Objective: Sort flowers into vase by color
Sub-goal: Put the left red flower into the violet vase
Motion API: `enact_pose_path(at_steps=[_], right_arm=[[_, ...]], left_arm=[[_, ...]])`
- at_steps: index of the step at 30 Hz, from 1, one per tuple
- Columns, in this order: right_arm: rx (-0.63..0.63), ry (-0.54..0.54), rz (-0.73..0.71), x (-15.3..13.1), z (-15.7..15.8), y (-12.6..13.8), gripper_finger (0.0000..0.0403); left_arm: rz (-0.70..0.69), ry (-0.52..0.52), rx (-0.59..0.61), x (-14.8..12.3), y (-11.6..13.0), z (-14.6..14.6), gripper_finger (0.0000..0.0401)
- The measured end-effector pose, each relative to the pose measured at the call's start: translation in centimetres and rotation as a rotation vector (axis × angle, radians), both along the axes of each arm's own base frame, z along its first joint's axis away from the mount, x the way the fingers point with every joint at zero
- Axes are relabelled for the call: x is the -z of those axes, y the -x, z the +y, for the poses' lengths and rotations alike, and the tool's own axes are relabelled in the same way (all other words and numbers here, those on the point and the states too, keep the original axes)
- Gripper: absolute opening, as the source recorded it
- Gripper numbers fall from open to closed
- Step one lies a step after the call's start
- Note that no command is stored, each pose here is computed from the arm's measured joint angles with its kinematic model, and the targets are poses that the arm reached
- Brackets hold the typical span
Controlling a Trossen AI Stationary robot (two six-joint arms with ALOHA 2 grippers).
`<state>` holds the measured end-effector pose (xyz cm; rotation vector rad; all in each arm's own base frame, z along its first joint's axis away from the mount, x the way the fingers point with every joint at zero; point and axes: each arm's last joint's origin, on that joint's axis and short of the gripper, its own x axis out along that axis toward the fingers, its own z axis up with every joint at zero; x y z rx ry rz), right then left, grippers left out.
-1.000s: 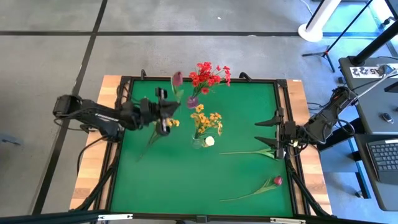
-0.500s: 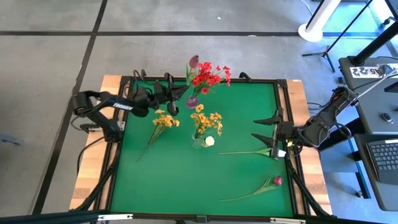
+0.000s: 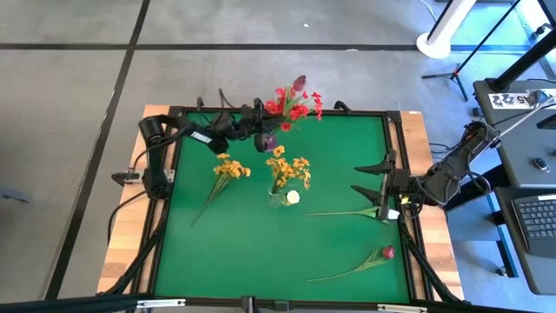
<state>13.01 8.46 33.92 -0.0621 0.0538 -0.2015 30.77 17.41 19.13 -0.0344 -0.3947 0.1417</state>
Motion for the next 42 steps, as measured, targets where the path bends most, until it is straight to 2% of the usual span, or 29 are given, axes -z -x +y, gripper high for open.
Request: enact_pose_path(at_steps=[5, 14, 20, 34, 42], right_arm=[[0.004, 0.004, 0.000, 0.0, 0.0, 0.0, 0.0232], [0.009, 0.024, -0.022, -0.4, 0.0, 0.0, 0.0232], [0.004, 0.024, -0.021, -0.4, 0.0, 0.0, 0.0232], [0.004, 0.027, -0.018, -0.3, 0.0, 0.0, 0.0232], [0.003, 0.029, -0.015, -0.3, 0.0, 0.0, 0.0232]], left_arm=[[0.017, 0.046, 0.057, 0.6, 0.0, 0.4, 0.0000], [0.062, 0.078, 0.031, 1.9, 1.3, 0.1, 0.0000], [0.071, 0.072, -0.001, 2.2, 1.6, 0.2, 0.0000], [0.023, -0.001, -0.004, 0.6, 0.6, 0.7, 0.0000], [0.080, 0.023, -0.006, 1.4, 0.6, 0.7, 0.0000]])
